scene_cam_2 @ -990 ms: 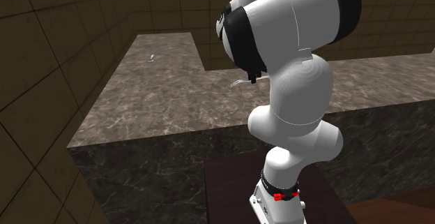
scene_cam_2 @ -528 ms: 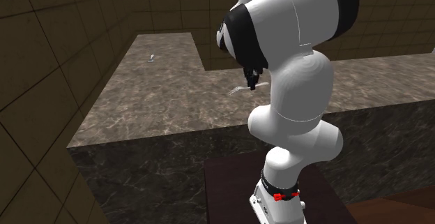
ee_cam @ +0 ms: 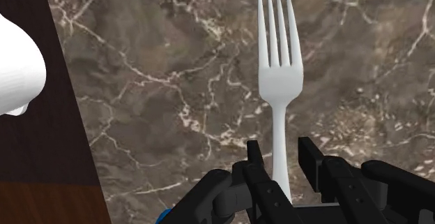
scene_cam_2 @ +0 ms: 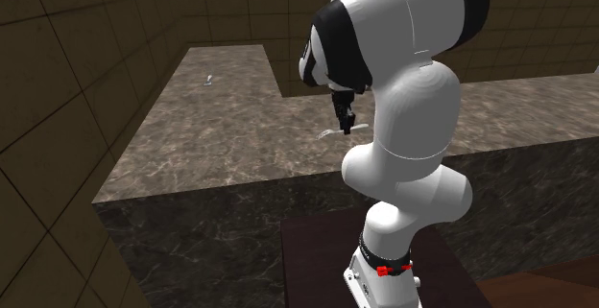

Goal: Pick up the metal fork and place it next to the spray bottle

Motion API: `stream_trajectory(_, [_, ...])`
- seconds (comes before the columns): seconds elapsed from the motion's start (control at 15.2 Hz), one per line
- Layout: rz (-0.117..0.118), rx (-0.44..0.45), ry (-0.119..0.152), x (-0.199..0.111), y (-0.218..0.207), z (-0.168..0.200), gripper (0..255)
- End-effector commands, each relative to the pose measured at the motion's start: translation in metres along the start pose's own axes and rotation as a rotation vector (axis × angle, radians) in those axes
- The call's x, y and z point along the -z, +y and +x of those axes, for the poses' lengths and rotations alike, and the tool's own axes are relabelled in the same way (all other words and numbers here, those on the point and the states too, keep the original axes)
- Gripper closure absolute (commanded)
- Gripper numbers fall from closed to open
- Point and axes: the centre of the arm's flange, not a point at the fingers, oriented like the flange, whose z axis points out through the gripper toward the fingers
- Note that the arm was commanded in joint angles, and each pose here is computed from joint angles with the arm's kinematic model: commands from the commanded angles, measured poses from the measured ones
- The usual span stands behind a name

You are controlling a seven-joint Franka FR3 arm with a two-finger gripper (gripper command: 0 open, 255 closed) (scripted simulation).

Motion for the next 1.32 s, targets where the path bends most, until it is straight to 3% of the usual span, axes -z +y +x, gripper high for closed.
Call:
stream_trajectory(0.0, [0.001, 0.0, 0.0, -0.008, 0.0, -0.001, 255])
stream_trajectory(0.53, [0.001, 0.0, 0.0, -0.008, 0.0, -0.001, 255])
stream_trajectory(0.59, [0.001, 0.0, 0.0, -0.008, -0.001, -0.001, 0])
stream_trajectory(0.92, [0.001, 0.0, 0.0, -0.008, 0.0, -0.001, 0])
stream_trajectory(1.19, [0.001, 0.0, 0.0, 0.042, 0.0, -0.001, 0])
stream_trajectory(1.25, [0.001, 0.0, 0.0, 0.042, 0.0, -0.001, 0])
